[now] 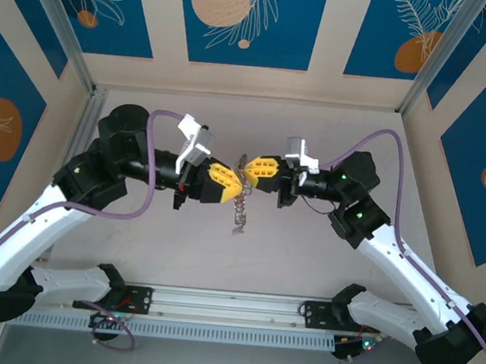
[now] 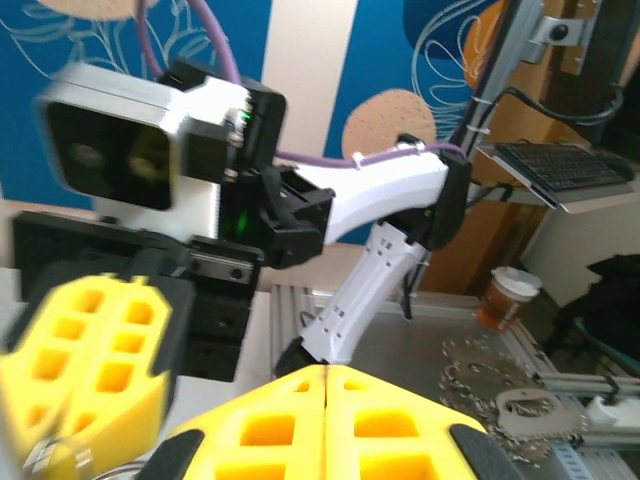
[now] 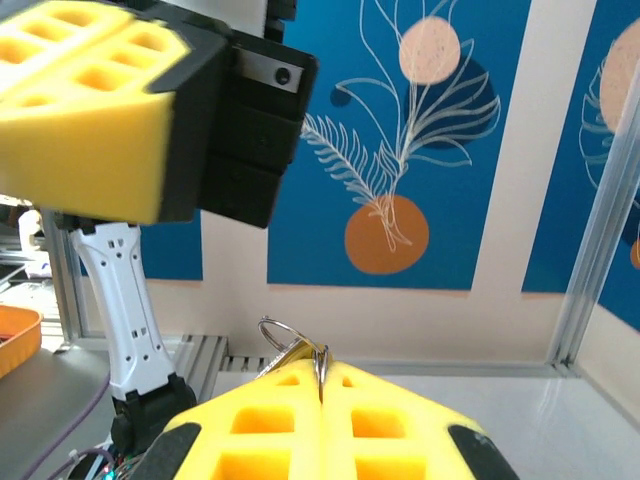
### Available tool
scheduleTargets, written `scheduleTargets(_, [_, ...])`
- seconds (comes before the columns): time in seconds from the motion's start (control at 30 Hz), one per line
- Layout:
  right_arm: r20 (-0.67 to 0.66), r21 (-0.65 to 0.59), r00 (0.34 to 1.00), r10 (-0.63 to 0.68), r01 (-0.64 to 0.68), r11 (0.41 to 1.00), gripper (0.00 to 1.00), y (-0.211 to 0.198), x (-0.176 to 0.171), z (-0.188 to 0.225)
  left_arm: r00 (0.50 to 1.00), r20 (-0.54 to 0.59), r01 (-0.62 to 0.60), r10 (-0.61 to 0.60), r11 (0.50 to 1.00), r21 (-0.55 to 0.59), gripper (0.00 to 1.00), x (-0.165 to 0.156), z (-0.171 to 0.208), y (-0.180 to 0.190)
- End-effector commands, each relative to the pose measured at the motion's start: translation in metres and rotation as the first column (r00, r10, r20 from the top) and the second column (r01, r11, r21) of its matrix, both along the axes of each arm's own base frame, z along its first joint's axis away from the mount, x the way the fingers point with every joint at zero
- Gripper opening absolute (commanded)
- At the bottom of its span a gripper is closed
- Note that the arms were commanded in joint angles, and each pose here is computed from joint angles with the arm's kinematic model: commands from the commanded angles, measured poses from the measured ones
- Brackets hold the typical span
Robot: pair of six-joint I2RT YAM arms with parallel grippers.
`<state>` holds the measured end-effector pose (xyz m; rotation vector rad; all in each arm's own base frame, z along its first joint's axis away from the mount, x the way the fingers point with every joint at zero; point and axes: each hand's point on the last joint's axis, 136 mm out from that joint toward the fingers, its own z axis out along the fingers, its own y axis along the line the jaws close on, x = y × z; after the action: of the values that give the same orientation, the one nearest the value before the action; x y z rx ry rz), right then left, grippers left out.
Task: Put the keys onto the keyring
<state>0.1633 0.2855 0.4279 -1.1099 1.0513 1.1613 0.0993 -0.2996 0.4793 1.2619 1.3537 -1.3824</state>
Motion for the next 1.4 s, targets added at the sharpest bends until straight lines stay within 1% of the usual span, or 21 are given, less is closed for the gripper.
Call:
scheduleTargets(0.0, [0.144, 0.114, 0.988, 0.056, -0.073, 0.991, 0.0, -0.019, -0.034, 0.041, 0.99, 0.071, -0.121, 0.12, 0.993, 0.005, 0.05, 0.008, 0.019, 0.012])
scheduleTargets(0.07, [0.176, 0.134, 0.982, 0.071, -0.095, 0.986, 0.0, -0.027, -0.044, 0.049, 0.978, 0.085, -0.194, 0.191, 0.98, 0.033, 0.02, 0.019, 0.02, 0.015])
scheduleTargets(0.17, [0.214, 0.144, 0.973, 0.087, -0.119, 0.982, 0.0, -0.032, -0.055, 0.056, 0.97, 0.087, -0.232, 0.227, 0.971, 0.051, 0.0, 0.029, 0.023, 0.013])
scheduleTargets(0.27, [0.235, 0.152, 0.967, 0.095, -0.133, 0.979, 0.0, -0.035, -0.061, 0.061, 0.974, 0.081, -0.216, 0.211, 0.975, 0.055, 0.0, 0.033, 0.023, 0.004])
scheduleTargets(0.37, [0.241, 0.157, 0.965, 0.102, -0.142, 0.977, 0.0, -0.036, -0.063, 0.064, 0.975, 0.1, -0.205, 0.199, 0.977, 0.06, 0.0, 0.035, 0.019, -0.006])
scheduleTargets(0.5, [0.238, 0.161, 0.966, 0.104, -0.145, 0.976, 0.0, -0.036, -0.063, 0.065, 0.976, 0.119, -0.193, 0.181, 0.976, 0.097, 0.0, 0.038, 0.007, -0.019])
scheduleTargets(0.63, [0.228, 0.166, 0.97, 0.089, -0.129, 0.978, 0.0, -0.035, -0.059, 0.065, 0.983, 0.137, -0.141, 0.126, 0.984, 0.112, 0.03, 0.03, -0.001, -0.028])
scheduleTargets(0.87, [0.204, 0.163, 0.976, 0.076, -0.11, 0.98, 0.0, -0.028, -0.047, 0.063, 0.985, 0.153, -0.107, 0.086, 0.985, 0.135, 0.04, 0.021, -0.012, -0.03])
scheduleTargets(1.1, [0.189, 0.169, 0.981, 0.044, -0.076, 0.983, 0.0, -0.026, -0.036, 0.062, 0.985, 0.155, -0.107, 0.082, 0.982, 0.159, 0.05, 0.017, -0.021, -0.025])
scheduleTargets(1.37, [0.175, 0.167, 0.984, 0.024, -0.053, 0.985, 0.0, -0.025, -0.03, 0.06, 0.985, 0.156, -0.103, 0.079, 0.983, 0.153, 0.05, 0.012, -0.019, -0.019])
